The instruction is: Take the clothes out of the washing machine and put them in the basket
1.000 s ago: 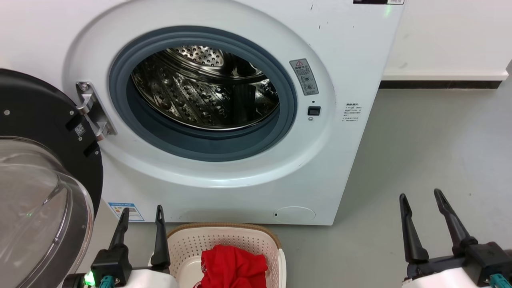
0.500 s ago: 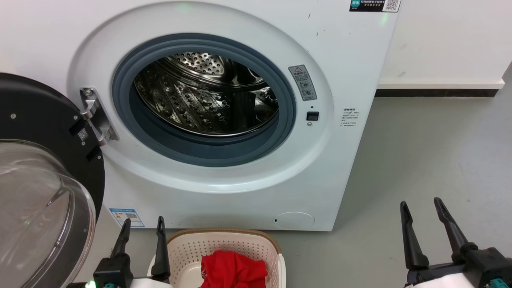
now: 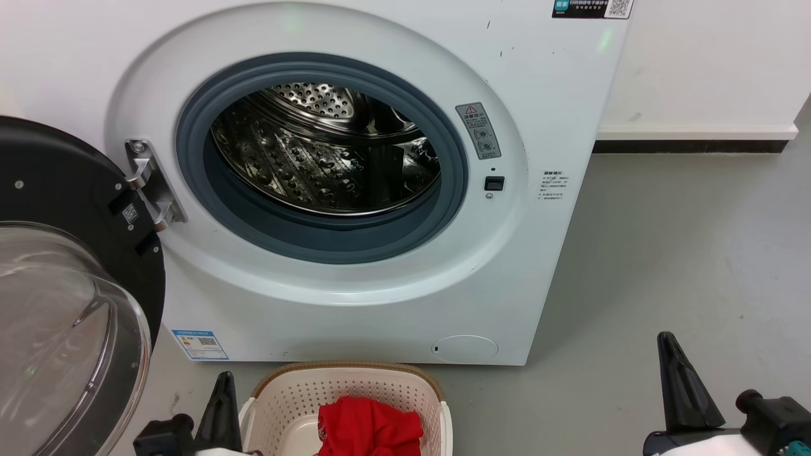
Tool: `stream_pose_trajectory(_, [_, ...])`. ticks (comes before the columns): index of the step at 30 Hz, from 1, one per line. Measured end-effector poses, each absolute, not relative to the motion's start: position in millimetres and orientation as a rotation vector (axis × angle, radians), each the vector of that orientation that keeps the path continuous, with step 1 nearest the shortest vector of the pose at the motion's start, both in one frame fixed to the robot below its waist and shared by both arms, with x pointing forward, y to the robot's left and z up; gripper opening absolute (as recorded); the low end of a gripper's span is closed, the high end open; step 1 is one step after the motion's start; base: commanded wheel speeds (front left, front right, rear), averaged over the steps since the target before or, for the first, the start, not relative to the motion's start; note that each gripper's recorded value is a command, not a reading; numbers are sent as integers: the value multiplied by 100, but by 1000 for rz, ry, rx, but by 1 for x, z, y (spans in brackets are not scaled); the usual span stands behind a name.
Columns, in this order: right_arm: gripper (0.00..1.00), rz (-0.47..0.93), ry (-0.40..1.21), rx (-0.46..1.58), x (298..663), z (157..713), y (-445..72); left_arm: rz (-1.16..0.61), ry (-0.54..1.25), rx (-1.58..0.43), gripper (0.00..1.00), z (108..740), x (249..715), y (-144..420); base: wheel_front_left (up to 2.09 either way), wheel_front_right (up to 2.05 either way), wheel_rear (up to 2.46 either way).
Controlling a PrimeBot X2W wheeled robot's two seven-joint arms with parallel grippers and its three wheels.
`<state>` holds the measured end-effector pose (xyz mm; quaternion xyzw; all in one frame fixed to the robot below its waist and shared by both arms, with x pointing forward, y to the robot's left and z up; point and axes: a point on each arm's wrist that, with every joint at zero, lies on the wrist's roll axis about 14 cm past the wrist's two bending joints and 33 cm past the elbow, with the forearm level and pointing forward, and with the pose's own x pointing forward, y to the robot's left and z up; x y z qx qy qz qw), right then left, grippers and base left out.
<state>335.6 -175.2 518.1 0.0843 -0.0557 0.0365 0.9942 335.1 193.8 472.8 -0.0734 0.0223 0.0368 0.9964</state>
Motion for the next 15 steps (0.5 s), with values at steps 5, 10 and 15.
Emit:
stream_pose_trajectory(5, [0, 57, -94, 267, 338, 514, -179, 85, 50, -249, 0, 473, 339, 196, 0, 0, 0])
stream_pose_trajectory(10, [0, 44, -84, 361, 342, 513, -182, 101, 62, -342, 0, 472, 341, 198, 0, 0, 0])
stream_pose_trajectory(15, [0, 31, -72, 450, 344, 511, -184, 111, 68, -432, 0, 472, 344, 200, 0, 0, 0])
